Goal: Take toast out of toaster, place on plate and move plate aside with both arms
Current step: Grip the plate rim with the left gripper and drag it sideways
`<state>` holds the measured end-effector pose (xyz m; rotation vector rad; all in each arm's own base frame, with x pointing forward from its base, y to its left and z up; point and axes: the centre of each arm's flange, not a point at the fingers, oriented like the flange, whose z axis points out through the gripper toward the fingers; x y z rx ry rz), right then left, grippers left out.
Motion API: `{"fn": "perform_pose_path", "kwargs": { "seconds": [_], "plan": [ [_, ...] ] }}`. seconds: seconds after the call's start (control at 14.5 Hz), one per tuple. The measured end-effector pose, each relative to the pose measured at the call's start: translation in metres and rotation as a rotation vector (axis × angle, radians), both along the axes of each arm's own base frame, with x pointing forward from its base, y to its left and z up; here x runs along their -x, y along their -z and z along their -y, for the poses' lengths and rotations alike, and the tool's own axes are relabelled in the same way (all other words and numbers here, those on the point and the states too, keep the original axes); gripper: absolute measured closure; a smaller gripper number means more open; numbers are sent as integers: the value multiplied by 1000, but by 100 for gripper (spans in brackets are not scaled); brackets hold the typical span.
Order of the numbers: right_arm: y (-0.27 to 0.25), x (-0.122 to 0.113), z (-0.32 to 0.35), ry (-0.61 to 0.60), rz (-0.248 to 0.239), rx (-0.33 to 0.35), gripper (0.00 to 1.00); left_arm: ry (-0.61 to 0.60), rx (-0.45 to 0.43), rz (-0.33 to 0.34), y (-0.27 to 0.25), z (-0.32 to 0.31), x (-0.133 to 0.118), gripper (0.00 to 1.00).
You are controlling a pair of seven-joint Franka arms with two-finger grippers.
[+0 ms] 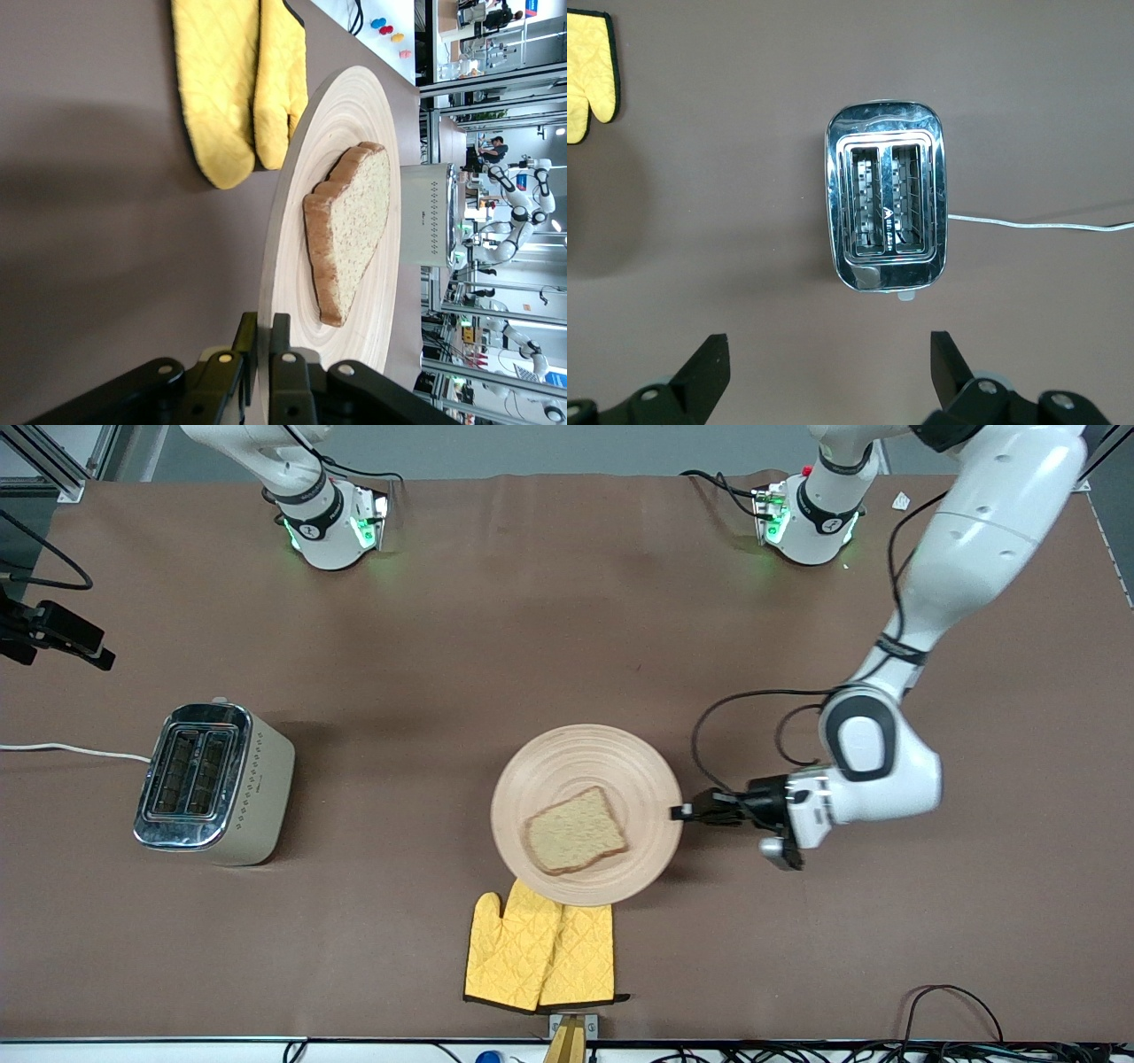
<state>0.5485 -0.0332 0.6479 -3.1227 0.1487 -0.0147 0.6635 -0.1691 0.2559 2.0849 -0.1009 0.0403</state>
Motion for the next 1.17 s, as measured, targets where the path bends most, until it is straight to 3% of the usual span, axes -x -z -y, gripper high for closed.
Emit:
{"fn": "perform_pose_path", "kwargs": {
  "seconds": [0.55, 0.89, 1.17],
  "plan": [
    [0, 0, 0, 0, -3, 0, 0, -45, -33, -29, 2, -191, -2, 91],
    [0, 0, 0, 0, -4, 0, 0, -83, -102, 2, 21, -299, 19, 91],
    [0, 0, 0, 0, -4, 0, 0, -106, -90, 10, 62, -349, 36, 91]
  ]
}}
